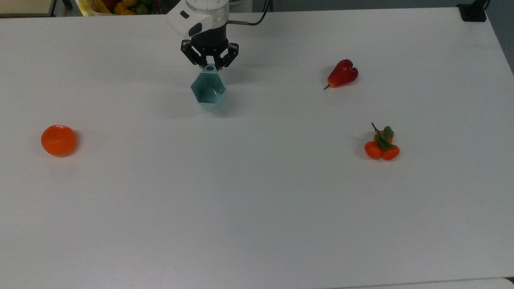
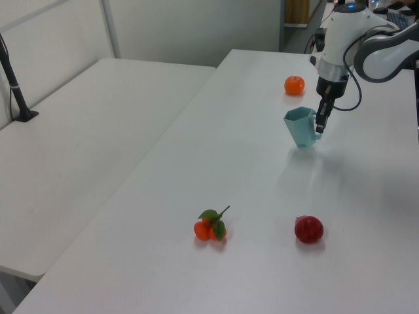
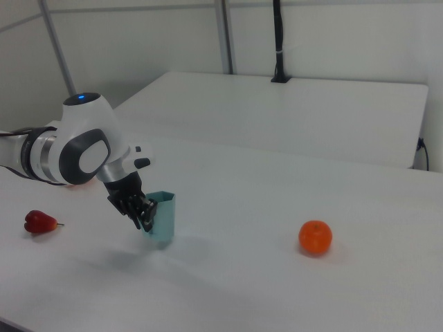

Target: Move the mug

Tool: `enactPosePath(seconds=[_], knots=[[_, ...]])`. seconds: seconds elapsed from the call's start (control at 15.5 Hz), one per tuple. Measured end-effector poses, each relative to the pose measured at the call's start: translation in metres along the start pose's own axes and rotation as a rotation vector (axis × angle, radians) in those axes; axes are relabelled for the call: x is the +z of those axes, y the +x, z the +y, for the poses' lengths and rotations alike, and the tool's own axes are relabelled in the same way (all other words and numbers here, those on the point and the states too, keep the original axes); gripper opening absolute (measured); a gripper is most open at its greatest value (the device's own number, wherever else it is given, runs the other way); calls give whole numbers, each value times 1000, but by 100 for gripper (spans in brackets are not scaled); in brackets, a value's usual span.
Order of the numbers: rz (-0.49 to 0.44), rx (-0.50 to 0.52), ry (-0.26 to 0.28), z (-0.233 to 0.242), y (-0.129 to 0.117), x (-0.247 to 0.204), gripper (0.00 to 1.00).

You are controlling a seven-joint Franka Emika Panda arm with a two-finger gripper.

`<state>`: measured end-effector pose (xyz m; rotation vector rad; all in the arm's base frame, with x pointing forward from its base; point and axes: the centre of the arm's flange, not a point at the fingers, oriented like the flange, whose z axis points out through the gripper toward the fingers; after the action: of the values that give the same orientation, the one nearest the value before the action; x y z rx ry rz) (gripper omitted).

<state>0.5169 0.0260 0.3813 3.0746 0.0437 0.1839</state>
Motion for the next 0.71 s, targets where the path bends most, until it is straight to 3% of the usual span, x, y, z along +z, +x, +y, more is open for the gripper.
enactPosePath(seconds=[0.13, 0.39, 0.58, 0.71], knots=[[-16, 0, -1, 0, -2, 3, 23], [-57, 1, -5, 1, -7, 7, 39], [-91, 1, -9, 1, -10, 7, 69], [-127, 2, -18, 3, -5, -5, 81]])
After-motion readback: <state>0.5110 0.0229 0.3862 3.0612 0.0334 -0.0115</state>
